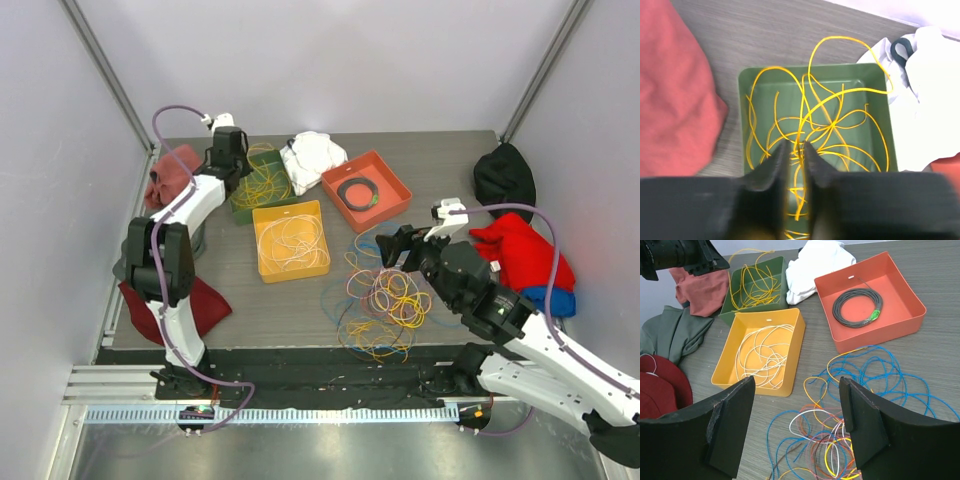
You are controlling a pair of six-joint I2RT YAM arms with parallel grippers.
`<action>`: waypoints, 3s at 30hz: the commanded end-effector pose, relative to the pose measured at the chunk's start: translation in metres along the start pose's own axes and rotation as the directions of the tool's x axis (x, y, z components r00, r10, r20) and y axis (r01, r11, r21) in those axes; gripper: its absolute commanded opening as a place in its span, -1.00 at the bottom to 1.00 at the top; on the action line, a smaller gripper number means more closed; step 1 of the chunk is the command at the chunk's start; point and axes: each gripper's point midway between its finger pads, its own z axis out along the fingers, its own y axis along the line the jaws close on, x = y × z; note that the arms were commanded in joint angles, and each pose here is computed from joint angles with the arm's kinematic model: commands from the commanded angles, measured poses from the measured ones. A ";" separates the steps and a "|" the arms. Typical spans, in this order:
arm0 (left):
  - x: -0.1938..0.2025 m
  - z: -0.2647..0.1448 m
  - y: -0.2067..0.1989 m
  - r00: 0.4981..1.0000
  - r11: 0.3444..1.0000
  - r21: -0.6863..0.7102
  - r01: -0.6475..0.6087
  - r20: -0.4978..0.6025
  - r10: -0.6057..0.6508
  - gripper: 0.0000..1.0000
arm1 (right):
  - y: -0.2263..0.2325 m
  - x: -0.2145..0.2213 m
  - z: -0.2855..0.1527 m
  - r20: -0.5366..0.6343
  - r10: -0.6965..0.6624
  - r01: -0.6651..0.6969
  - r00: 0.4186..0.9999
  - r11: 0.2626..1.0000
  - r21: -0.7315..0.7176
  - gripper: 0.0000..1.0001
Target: Untangle the cables
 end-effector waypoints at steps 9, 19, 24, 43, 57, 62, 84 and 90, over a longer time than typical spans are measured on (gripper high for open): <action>-0.021 -0.025 0.006 0.998 1.000 -0.009 -0.016 0.062 0.017 -1.00 | 0.000 -0.016 -0.011 0.063 0.053 -0.051 0.997 0.998 -0.020 0.50; -0.043 -0.051 -0.023 0.992 0.990 0.130 0.062 0.105 -0.075 -0.14 | 0.002 -0.010 -0.008 0.046 0.055 -0.054 0.997 0.998 -0.027 0.50; -0.017 -0.047 -0.099 0.998 0.940 0.341 -0.032 0.055 0.014 0.03 | 0.002 -0.007 -0.005 0.038 0.054 -0.053 0.998 0.998 -0.022 0.50; 0.036 0.015 -0.156 0.994 0.914 0.398 -0.078 -0.044 0.104 0.06 | -0.003 -0.002 0.006 0.019 -0.004 0.003 1.000 0.999 0.032 0.50; -0.038 -0.052 -0.117 0.982 0.948 0.291 -0.129 0.173 0.080 -1.00 | -0.003 -0.001 0.005 0.018 0.005 -0.005 1.000 1.000 0.026 0.50; -0.049 -0.076 -0.081 0.977 0.976 0.191 -0.109 0.199 0.070 -1.00 | 0.001 -0.001 0.005 0.020 0.029 -0.029 0.999 1.000 0.003 0.49; 0.056 0.011 -0.028 0.979 0.994 0.018 -0.112 -0.167 0.113 -1.00 | -0.003 -0.006 -0.005 0.036 0.032 -0.032 0.999 0.999 0.001 0.50; 0.034 0.025 -0.024 0.991 0.997 -0.010 -0.080 -0.113 0.078 -1.00 | -0.005 -0.004 -0.001 0.027 0.013 -0.013 1.000 1.000 0.022 0.50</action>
